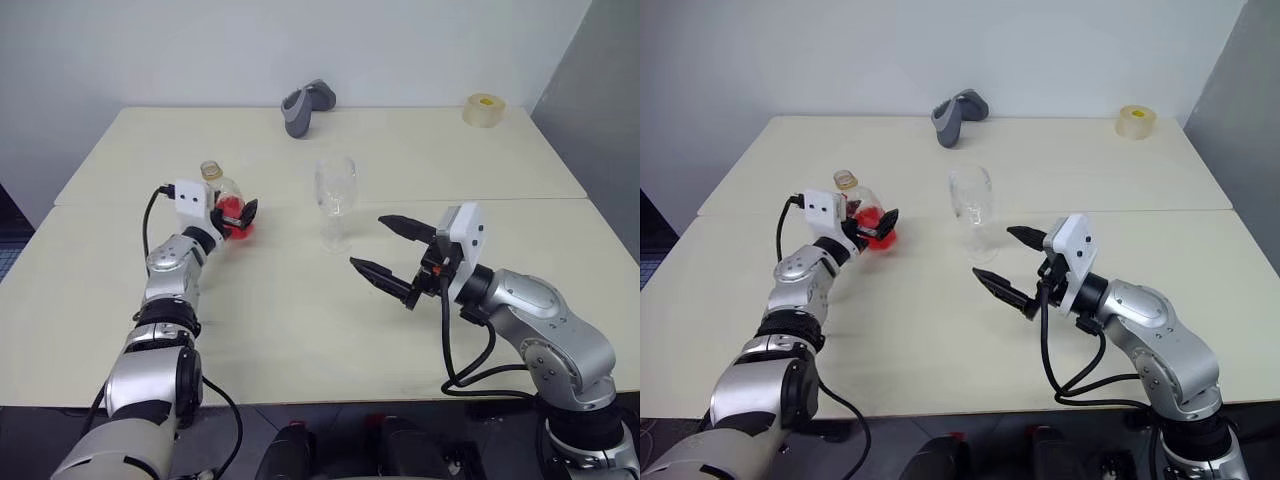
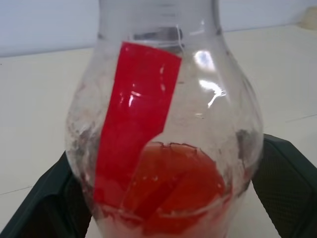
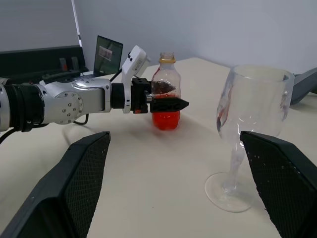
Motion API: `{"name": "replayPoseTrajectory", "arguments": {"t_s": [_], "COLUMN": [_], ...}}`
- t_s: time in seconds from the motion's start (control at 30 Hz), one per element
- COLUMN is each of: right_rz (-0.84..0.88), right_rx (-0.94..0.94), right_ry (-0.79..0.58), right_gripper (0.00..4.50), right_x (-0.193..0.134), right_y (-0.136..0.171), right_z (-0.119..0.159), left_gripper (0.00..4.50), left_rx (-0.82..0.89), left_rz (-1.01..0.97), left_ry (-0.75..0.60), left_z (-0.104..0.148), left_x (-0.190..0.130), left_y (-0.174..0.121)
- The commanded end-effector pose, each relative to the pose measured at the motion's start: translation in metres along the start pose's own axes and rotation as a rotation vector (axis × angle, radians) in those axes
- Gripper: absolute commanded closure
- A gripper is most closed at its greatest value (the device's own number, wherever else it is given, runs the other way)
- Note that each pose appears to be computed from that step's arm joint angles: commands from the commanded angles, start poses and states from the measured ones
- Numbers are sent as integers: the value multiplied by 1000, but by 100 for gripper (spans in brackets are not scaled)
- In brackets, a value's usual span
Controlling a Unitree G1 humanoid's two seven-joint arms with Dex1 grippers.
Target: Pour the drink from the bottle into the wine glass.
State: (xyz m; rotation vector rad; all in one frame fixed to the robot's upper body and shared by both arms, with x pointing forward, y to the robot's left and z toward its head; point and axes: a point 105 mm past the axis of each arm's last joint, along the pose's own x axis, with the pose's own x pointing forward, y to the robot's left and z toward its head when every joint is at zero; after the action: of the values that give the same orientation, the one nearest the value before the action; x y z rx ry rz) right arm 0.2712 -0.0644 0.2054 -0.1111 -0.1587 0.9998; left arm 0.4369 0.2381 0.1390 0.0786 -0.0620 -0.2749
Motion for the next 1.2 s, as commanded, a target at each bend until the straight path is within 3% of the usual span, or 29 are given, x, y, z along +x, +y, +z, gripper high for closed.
{"name": "replayPoseTrajectory", "arguments": {"t_s": [0.03, 0.2, 0.37, 0.63, 0.93, 1.2], "right_rz": [17, 2, 4, -14, -70, -163], "right_rx": [-28, -33, -34, -30, -46, -69], "right_ry": [-41, -43, -47, -65, -52, -31], "right_gripper": [0, 0, 0, 0, 0, 0], "right_x": [-1, -1, -1, 3, 26, 42], "right_y": [6, 2, 1, -7, -40, -68], "right_z": [12, 13, 14, 20, 24, 22], "left_gripper": [60, 206, 262, 305, 312, 312], "left_rx": [32, 45, 78, 272, 739, 920], "left_rz": [4, -8, -44, -191, -262, -304], "left_ry": [-55, -66, -89, -127, -255, -296], "left_z": [21, 24, 34, 70, 140, 158], "left_x": [4, 5, 7, 16, 37, 44], "left_y": [7, 5, 1, -21, -56, -76]}}
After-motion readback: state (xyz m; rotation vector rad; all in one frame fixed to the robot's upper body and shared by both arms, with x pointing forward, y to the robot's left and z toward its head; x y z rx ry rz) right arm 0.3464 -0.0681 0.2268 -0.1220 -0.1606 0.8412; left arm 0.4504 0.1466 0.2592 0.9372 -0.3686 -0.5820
